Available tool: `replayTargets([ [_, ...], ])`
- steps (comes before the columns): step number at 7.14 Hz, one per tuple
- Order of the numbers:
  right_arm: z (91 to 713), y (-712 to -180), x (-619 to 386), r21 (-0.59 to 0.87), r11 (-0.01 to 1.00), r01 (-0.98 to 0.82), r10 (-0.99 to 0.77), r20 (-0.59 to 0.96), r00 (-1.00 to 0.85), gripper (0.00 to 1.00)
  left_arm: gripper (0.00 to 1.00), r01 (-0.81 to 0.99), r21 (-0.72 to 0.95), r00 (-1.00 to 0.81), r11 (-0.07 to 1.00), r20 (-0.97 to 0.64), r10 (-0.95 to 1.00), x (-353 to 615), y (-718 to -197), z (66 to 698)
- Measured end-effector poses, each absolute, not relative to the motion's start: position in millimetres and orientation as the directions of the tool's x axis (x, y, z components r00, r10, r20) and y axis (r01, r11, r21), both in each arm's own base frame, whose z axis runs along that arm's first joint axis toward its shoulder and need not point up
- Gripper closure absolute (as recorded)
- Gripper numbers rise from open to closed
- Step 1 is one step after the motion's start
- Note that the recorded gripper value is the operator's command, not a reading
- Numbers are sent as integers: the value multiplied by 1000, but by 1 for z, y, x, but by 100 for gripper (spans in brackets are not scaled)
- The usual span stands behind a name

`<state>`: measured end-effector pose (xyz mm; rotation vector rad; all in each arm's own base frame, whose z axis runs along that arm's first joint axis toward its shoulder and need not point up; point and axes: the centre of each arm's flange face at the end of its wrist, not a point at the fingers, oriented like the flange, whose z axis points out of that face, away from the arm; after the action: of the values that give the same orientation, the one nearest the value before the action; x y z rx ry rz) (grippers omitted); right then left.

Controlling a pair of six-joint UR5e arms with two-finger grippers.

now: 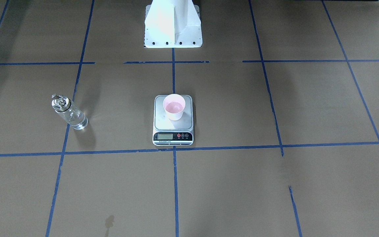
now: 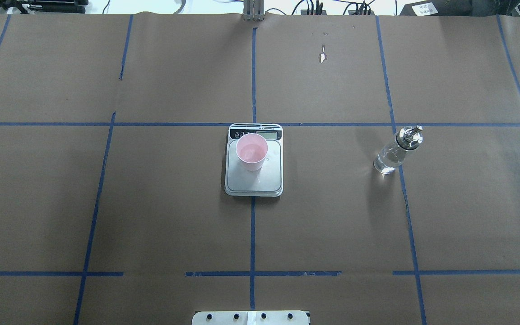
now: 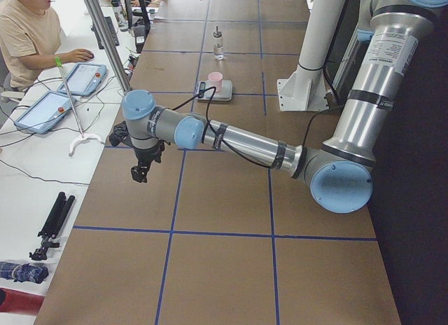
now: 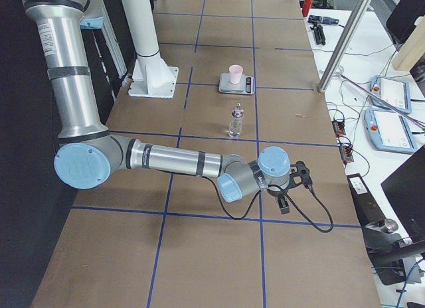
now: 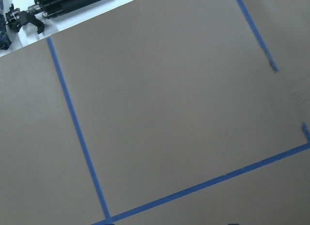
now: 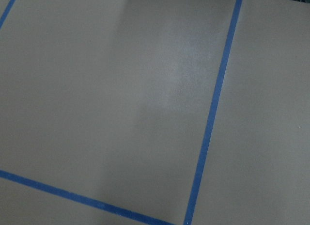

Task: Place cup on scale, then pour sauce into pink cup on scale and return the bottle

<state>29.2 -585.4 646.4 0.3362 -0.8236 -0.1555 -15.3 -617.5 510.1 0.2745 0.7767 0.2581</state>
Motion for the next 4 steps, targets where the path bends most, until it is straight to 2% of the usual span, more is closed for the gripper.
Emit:
replayTargets([
  [4, 613, -587, 59, 188, 957, 223, -290, 699, 654, 0, 0, -54, 164, 677, 985, -719, 158, -23, -580, 576],
])
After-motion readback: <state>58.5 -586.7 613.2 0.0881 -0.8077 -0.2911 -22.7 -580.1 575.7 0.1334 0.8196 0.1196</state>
